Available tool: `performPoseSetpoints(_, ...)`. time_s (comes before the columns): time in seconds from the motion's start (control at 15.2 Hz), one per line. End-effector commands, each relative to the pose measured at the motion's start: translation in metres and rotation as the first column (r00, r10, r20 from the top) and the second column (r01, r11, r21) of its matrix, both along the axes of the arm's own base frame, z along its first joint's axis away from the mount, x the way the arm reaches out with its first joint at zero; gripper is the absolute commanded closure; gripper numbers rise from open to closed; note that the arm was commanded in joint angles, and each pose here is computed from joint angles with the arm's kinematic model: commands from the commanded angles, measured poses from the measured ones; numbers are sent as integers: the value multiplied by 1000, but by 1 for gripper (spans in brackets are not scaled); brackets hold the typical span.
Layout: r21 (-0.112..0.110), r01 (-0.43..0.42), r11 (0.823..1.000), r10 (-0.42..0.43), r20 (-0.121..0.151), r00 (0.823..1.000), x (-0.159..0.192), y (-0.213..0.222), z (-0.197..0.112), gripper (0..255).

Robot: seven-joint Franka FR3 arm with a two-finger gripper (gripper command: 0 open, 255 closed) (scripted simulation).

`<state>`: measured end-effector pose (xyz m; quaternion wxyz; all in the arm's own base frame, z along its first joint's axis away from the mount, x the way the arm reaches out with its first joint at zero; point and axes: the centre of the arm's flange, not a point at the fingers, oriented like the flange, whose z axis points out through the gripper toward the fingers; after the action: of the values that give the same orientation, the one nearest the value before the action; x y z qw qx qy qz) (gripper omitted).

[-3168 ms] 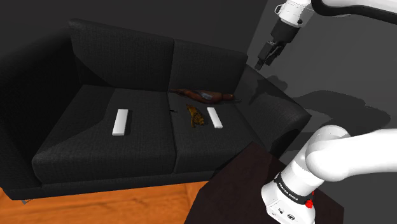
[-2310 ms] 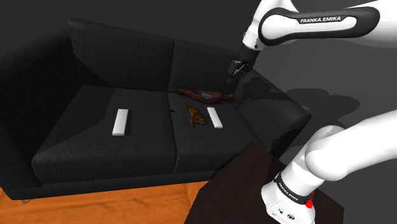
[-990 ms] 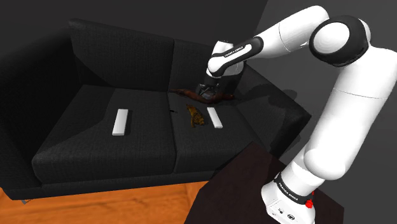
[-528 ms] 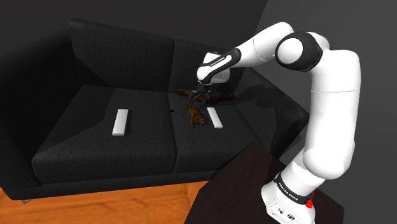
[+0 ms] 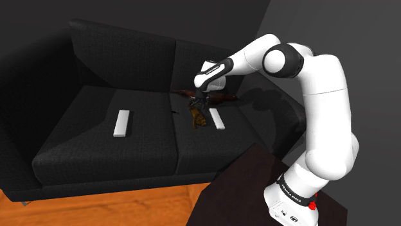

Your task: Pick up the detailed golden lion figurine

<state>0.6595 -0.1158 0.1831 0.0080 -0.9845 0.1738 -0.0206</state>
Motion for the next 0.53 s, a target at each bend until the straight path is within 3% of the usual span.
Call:
performPoseSetpoints(0.0, 0, 0, 1000, 0, 0, 1000, 0, 0, -10, 0)
performPoseSetpoints(0.2, 0, 0, 1000, 0, 0, 1000, 0, 0, -19, 0)
performPoseSetpoints(0.26, 0, 0, 1000, 0, 0, 1000, 0, 0, -18, 255)
performPoseSetpoints(0.46, 0, 0, 1000, 0, 0, 1000, 0, 0, -18, 255)
